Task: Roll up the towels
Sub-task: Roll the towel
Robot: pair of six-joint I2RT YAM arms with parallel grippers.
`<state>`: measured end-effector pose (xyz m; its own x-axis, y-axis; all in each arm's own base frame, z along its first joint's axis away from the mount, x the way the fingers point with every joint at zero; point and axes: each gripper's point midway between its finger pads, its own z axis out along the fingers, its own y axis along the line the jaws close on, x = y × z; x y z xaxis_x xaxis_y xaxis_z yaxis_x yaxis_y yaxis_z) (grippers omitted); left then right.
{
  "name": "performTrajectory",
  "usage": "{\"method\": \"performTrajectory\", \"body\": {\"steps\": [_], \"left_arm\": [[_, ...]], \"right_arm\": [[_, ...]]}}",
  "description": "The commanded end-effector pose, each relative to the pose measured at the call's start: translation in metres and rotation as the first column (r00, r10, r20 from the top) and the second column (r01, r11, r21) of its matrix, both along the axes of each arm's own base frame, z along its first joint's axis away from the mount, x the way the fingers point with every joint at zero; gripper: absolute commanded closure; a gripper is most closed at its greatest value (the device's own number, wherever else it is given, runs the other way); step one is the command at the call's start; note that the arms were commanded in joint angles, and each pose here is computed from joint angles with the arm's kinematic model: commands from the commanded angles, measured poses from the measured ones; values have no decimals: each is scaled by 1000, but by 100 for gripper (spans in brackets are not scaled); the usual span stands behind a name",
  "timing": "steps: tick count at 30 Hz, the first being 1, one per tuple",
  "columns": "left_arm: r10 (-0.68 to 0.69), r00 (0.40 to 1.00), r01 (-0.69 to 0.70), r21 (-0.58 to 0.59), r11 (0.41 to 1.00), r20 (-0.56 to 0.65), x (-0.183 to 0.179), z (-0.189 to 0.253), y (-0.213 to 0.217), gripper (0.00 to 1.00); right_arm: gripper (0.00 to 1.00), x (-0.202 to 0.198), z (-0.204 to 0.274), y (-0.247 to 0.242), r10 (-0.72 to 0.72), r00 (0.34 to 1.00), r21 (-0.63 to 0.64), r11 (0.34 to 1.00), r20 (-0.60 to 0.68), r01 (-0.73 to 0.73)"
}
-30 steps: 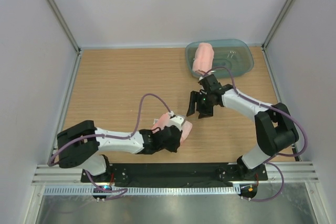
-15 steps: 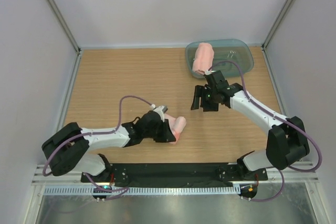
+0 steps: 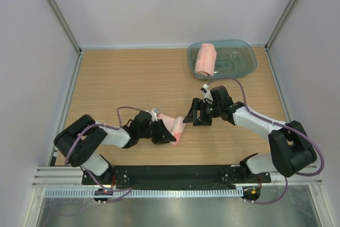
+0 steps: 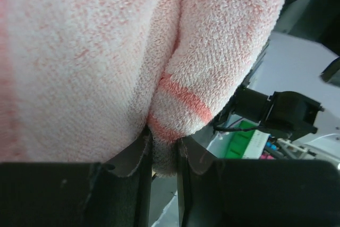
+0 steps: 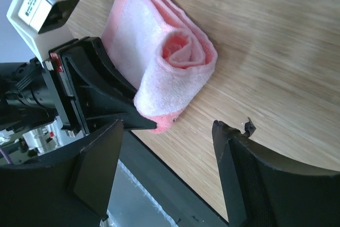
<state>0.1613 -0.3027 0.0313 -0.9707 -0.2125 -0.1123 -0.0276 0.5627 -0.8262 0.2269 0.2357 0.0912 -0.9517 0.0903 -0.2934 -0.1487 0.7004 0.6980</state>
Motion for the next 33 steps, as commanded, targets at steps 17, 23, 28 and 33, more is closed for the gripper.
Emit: {"method": "performTrajectory", "body": {"steps": [17, 23, 28, 33], "left_arm": [[128, 945, -157, -73, 985, -301, 5, -31, 27, 95], [111, 939, -155, -114, 981, -324, 6, -28, 25, 95], [117, 939, -169, -135, 976, -323, 10, -23, 27, 94], [121, 942, -174, -148, 974, -313, 13, -18, 27, 86]], "right_arm": [[24, 6, -46, 42, 14, 999, 198, 980, 29, -19], [30, -1, -71, 56, 45, 999, 189, 981, 7, -46], [47, -6, -78, 65, 59, 998, 192, 980, 8, -59], [59, -7, -81, 67, 45, 999, 194, 980, 9, -46]]}}
